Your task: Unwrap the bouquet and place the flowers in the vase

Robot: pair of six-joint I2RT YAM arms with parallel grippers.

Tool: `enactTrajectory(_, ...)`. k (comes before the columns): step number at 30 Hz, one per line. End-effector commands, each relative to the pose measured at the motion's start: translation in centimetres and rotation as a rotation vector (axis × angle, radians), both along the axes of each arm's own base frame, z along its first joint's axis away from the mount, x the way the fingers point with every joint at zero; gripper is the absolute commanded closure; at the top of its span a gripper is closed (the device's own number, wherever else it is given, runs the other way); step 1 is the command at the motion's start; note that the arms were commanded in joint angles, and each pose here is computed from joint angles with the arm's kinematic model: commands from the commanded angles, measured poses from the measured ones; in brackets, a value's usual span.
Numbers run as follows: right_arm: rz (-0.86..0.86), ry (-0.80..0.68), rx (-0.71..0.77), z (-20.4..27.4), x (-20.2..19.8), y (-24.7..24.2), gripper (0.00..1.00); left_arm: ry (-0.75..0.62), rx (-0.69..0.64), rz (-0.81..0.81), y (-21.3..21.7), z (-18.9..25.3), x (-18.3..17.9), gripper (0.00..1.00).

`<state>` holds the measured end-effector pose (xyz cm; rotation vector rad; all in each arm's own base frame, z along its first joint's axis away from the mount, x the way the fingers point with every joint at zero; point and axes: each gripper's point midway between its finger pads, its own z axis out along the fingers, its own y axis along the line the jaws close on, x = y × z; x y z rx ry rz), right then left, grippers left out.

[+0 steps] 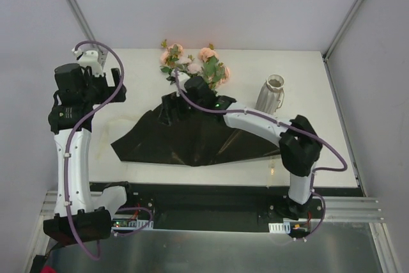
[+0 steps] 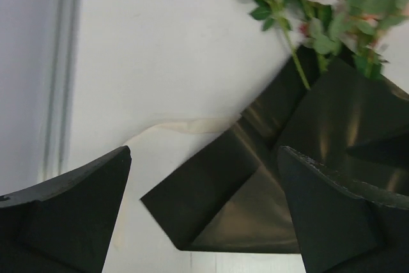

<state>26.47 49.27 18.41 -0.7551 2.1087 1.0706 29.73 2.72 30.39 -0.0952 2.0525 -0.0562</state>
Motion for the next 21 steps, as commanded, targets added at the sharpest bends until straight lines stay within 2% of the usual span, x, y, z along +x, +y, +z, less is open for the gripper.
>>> enactTrajectory(1, -0.196, -0.099, 0.043, 6.5, 4.2, -7.9, 0.12, 0.070, -0.082, -0.465, -9.0, -0.7, 0.9, 0.01)
enactTrajectory(3, -0.284, -0.128, -0.016, 6.2, 6.3, -11.3, 0.14, 0.133, -0.067, -0.572, -11.5, -2.6, 1.2, 0.01)
enactTrajectory(5, -0.361, -0.152, -0.071, 6.0, 7.2, -14.4, 0.16, 0.221, -0.118, -0.708, -14.6, -5.5, 1.6, 0.01)
enactTrajectory(7, -0.402, -0.195, -0.147, 5.9, 7.3, -16.6, 0.17, 0.317, -0.143, -0.766, -15.9, -8.7, 2.8, 0.01)
enactTrajectory(10, -0.466, -0.241, -0.164, 6.9, 7.1, -19.1, 0.19, 0.401, -0.150, -0.861, -17.7, -12.2, 4.2, 0.01)
enactTrajectory(15, -0.502, -0.276, -0.134, 7.8, 5.4, -21.6, 0.23, 0.472, -0.174, -0.926, -18.9, -15.7, 6.4, 0.04)
enactTrajectory(21, -0.460, -0.272, -0.077, 8.3, 3.7, -21.6, 0.27, 0.541, -0.154, -0.943, -19.1, -19.6, 8.5, 0.09)
